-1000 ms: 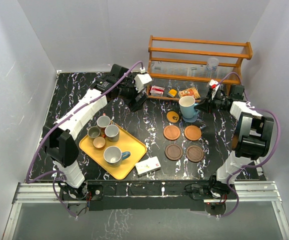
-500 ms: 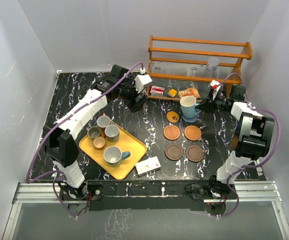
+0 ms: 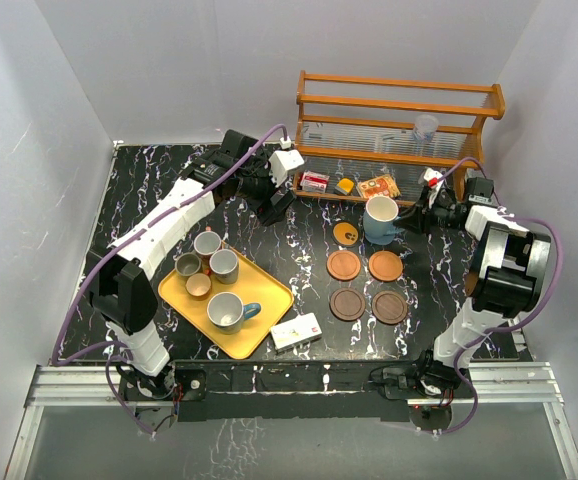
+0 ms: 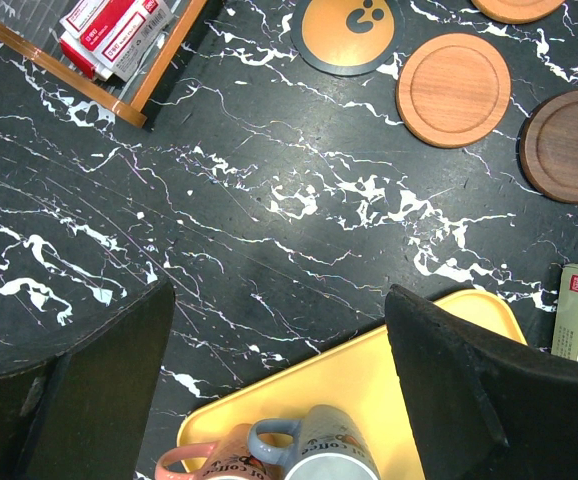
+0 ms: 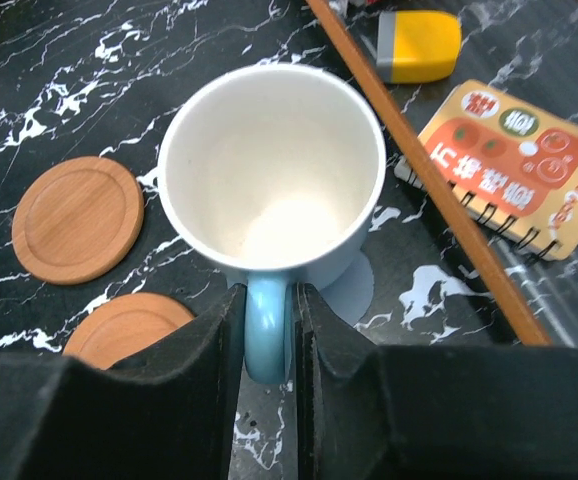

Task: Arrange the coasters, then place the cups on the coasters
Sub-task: Place the cup on the coaster.

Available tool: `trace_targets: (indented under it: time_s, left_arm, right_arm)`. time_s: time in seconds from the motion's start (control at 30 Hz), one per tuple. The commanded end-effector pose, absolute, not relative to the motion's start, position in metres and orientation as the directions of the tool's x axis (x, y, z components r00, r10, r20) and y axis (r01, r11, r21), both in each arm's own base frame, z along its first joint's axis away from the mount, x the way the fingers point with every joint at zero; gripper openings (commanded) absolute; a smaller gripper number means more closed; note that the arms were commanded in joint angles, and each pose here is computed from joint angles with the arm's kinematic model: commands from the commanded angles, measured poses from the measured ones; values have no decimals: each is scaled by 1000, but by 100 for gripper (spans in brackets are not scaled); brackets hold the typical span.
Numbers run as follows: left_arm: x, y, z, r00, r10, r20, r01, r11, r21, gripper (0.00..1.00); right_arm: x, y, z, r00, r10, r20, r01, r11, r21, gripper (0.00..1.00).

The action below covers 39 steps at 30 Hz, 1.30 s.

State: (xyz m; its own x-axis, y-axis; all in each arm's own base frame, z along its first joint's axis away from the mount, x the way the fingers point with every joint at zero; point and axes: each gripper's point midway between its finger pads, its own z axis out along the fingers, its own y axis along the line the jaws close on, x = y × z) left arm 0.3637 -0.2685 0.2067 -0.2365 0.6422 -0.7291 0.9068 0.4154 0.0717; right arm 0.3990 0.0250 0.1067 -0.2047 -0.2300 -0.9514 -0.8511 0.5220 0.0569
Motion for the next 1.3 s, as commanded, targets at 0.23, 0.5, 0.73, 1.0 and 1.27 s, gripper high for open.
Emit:
trace_targets:
  time_s: [0.23,0.5,0.73,1.0,1.27]
  left_arm:
    - [355,-271,212,-221,637,-738,920,387,59,85]
    - [353,-268,211,-218,639,-738,918,390,67,86]
    - [353,-268,212,-212,640,-738,918,389,74,86]
    - [352,-266,210,-213,645,-734,918,389,76,86]
    - [351,-266,211,-210,645,-735,919,388,77,86]
  right_arm:
    - [389,20,95,-217,-254,-943,-867,493,67,25]
    - [394,12,102,-212,-288,-934,-857,514,36,31]
    - [395,8,101,-224,-306,-925,-849,527,32,24]
    - [394,8,104,-229,-306,-924,-850,526,36,18]
    - [391,7,106,-219,-320,-922,-856,517,24,14]
